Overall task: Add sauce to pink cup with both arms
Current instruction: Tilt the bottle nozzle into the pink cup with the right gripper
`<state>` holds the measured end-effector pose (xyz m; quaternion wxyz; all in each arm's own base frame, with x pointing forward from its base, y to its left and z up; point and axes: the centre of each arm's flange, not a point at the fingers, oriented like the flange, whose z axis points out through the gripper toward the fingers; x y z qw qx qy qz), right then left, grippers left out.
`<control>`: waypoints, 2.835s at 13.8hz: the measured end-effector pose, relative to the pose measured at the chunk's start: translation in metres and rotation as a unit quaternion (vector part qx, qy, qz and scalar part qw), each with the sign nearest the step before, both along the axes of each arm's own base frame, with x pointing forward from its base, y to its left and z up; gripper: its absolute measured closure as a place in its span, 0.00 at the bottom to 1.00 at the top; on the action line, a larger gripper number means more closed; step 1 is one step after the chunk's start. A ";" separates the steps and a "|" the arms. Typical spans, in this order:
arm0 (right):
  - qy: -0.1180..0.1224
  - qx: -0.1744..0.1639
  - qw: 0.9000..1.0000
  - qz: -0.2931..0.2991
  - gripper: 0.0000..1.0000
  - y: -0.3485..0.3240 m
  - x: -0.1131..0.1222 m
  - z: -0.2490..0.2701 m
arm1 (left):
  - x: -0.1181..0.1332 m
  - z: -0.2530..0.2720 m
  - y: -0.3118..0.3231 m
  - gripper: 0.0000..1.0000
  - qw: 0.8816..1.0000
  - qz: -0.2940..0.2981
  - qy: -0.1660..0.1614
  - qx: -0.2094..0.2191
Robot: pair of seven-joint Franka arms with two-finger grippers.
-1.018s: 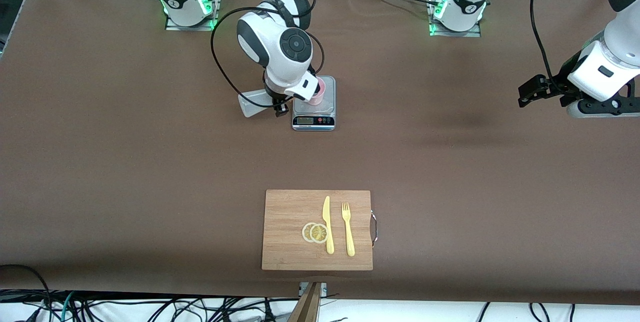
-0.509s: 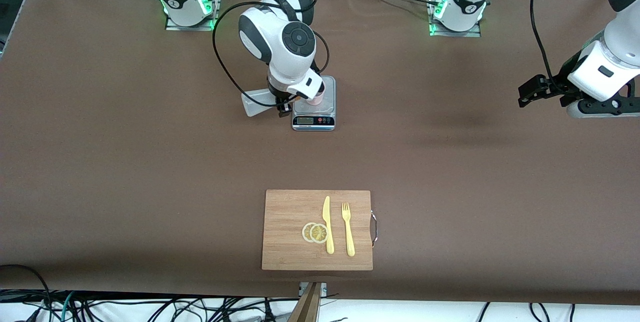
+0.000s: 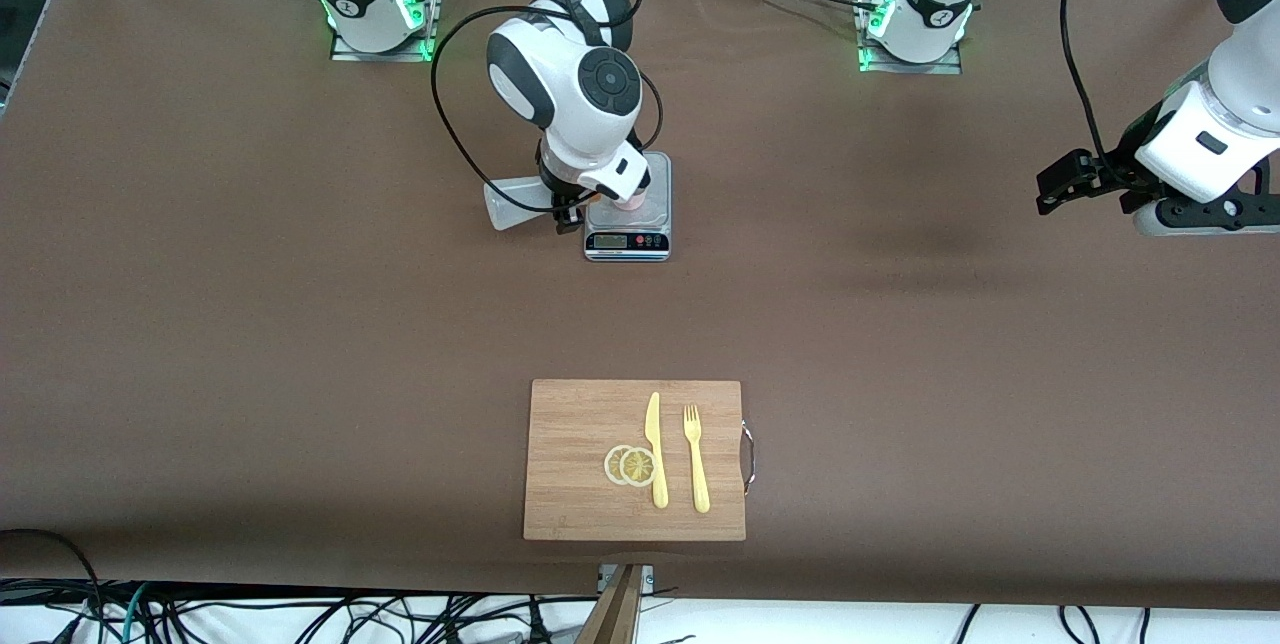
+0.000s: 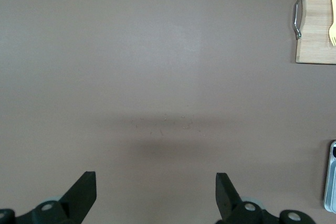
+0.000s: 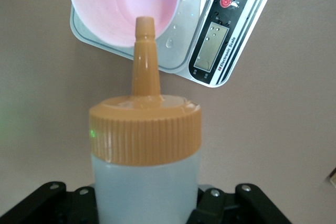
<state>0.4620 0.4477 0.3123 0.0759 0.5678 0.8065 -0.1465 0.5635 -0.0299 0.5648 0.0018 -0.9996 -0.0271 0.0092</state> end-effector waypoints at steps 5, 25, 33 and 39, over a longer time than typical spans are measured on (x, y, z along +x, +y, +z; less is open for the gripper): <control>0.000 -0.023 1.000 -0.004 0.79 0.002 -0.007 -0.009 | 0.000 0.000 0.000 0.00 1.000 0.000 0.000 0.000; -0.007 -0.077 0.997 -0.025 0.79 0.016 -0.017 0.000 | 0.000 0.000 0.000 0.00 1.000 0.000 0.000 0.000; -0.004 -0.076 0.997 -0.016 0.79 0.015 -0.012 -0.003 | 0.000 0.000 0.000 0.00 1.000 0.000 0.000 0.000; 0.023 -0.039 0.999 0.003 0.79 0.009 0.000 -0.002 | 0.000 0.000 0.000 0.00 1.000 0.000 0.000 0.000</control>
